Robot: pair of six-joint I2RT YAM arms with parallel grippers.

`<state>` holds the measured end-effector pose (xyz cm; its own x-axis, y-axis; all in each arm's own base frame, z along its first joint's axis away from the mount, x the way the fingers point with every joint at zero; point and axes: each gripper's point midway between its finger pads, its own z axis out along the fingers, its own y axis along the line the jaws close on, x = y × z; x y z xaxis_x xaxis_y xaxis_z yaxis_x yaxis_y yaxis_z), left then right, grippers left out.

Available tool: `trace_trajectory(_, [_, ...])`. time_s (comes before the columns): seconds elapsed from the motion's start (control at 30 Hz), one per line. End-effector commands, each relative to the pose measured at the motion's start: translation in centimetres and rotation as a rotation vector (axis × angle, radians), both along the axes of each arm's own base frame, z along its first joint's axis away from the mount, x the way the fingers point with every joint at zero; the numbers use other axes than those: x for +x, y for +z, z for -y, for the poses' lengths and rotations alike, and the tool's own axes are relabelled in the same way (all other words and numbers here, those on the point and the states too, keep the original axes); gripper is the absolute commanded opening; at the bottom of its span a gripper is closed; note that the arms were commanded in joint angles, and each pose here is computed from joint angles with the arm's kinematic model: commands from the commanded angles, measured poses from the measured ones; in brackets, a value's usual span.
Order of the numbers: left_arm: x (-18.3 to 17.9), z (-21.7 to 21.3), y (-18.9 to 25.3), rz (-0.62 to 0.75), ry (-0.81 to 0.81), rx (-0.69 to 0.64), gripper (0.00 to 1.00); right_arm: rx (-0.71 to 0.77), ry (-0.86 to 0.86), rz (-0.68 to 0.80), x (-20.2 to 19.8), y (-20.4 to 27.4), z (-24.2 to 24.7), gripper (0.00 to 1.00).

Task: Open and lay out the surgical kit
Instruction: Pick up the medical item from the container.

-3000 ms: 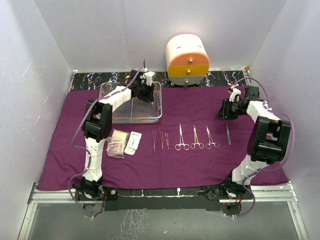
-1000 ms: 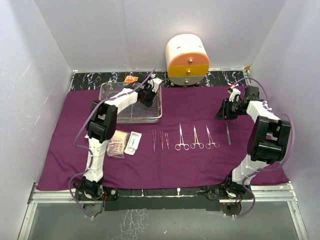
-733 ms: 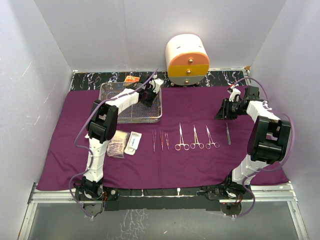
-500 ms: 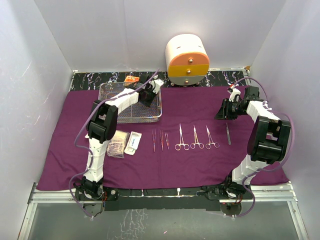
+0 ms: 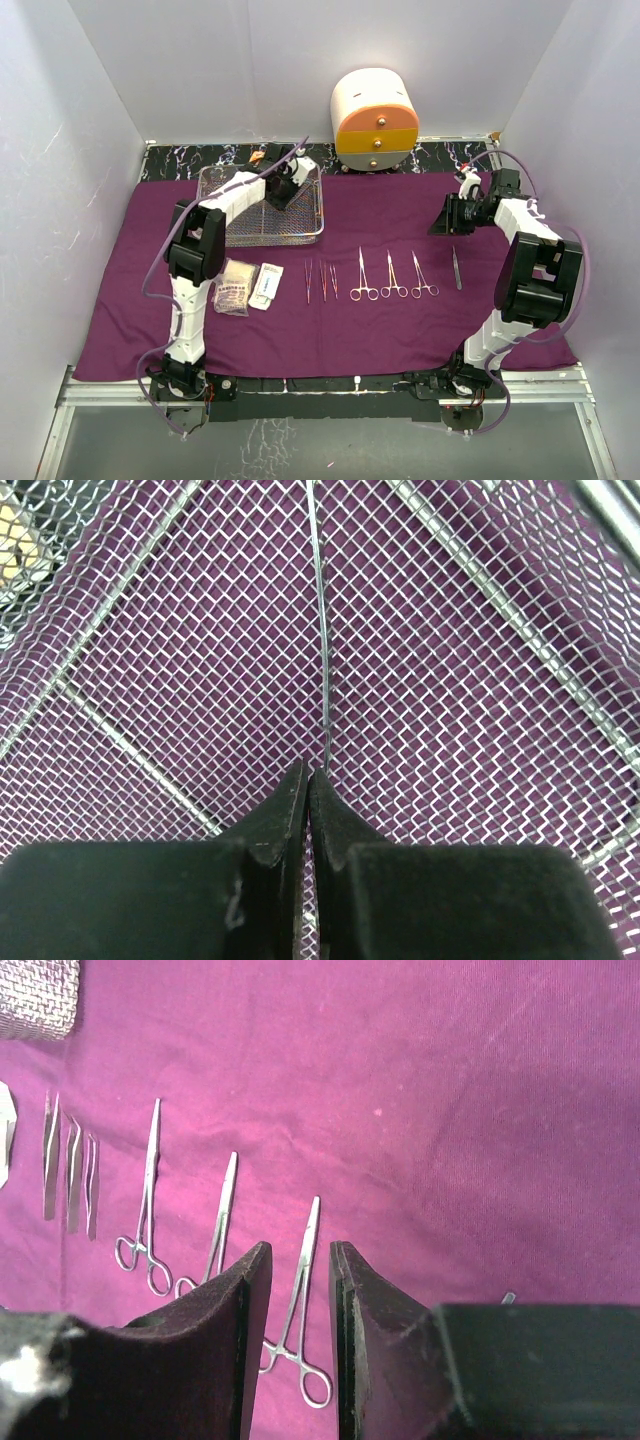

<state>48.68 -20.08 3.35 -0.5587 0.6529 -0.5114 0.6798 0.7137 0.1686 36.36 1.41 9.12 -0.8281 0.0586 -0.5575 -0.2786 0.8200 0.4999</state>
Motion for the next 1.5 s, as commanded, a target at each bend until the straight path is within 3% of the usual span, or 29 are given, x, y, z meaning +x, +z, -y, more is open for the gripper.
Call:
trace_trajectory(0.0, [0.2,0.2,7.5,0.097,-0.030,-0.084,0.00,0.010,0.045,0.111,1.6,2.9,-0.1,0.28])
trace_trajectory(0.27, [-0.3,0.5,8.1,0.094,-0.064,-0.118,0.00,0.032,0.076,0.151,2.0,4.1,-0.6,0.27])
trace_trajectory(0.53, [0.3,1.9,6.8,0.050,-0.061,-0.166,0.32,0.035,0.076,0.136,1.6,3.5,-0.7,0.27])
trace_trajectory(0.7, [0.6,2.0,5.2,0.010,-0.052,-0.152,0.41,0.037,0.075,0.127,1.4,3.1,-0.7,0.27])
trace_trajectory(1.03, [0.8,1.6,2.4,-0.049,-0.047,-0.109,0.39,0.049,0.075,0.108,1.2,2.4,-0.9,0.26])
trace_trajectory(1.47, [-0.3,1.1,0.2,-0.121,-0.037,-0.095,0.26,0.052,0.074,0.097,1.1,1.9,-0.9,0.26])
